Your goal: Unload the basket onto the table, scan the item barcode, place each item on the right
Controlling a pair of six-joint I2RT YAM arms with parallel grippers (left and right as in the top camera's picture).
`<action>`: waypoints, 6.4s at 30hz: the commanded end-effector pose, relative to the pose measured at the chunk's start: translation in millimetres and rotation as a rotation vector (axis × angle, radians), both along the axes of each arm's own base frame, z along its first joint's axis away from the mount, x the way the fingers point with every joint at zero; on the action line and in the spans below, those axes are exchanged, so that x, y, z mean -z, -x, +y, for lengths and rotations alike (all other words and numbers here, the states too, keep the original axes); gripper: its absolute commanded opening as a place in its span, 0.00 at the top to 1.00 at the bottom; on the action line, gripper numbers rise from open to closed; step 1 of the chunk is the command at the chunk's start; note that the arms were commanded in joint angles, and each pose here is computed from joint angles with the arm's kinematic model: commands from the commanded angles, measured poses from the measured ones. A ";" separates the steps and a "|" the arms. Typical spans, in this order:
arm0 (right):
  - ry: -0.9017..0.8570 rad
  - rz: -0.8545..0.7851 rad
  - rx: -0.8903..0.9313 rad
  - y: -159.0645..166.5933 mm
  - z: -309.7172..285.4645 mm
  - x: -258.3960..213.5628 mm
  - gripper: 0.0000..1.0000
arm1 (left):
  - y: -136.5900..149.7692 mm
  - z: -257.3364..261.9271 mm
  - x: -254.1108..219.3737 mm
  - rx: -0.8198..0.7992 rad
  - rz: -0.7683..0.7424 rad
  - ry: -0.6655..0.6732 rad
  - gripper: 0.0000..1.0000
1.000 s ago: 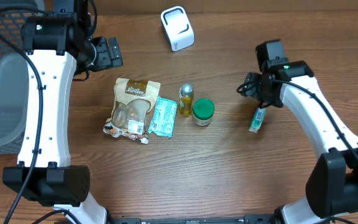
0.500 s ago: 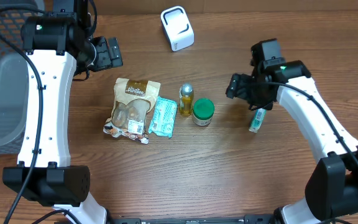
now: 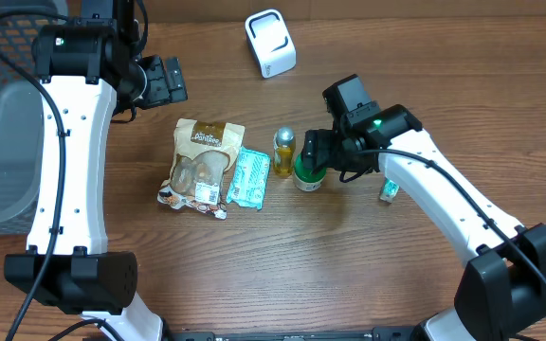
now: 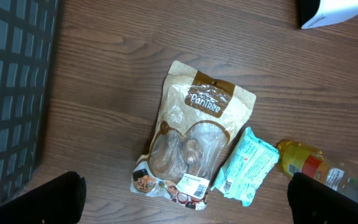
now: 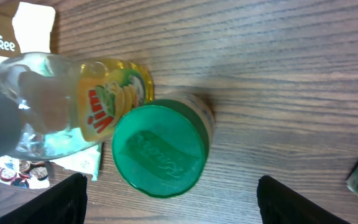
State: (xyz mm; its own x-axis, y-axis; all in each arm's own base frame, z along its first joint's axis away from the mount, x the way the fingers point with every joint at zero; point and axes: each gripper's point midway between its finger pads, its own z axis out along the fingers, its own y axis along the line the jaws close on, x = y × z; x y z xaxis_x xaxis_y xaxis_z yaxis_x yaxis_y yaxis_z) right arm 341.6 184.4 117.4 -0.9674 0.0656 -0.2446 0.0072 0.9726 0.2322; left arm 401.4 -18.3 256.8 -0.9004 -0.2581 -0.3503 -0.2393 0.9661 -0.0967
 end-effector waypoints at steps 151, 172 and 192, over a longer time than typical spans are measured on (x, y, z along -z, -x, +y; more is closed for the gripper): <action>0.082 -0.035 0.050 -14.1 9.3 33.8 0.09 | -2.1 -1.0 -4.2 0.012 -0.014 0.002 0.00; 0.139 -0.010 0.068 -3.4 -7.7 58.4 0.24 | -2.1 -1.0 -4.2 0.012 -0.014 0.002 0.00; 0.229 0.042 0.284 -0.4 -53.4 61.6 0.24 | -2.1 -1.0 -4.2 0.012 -0.014 0.002 0.00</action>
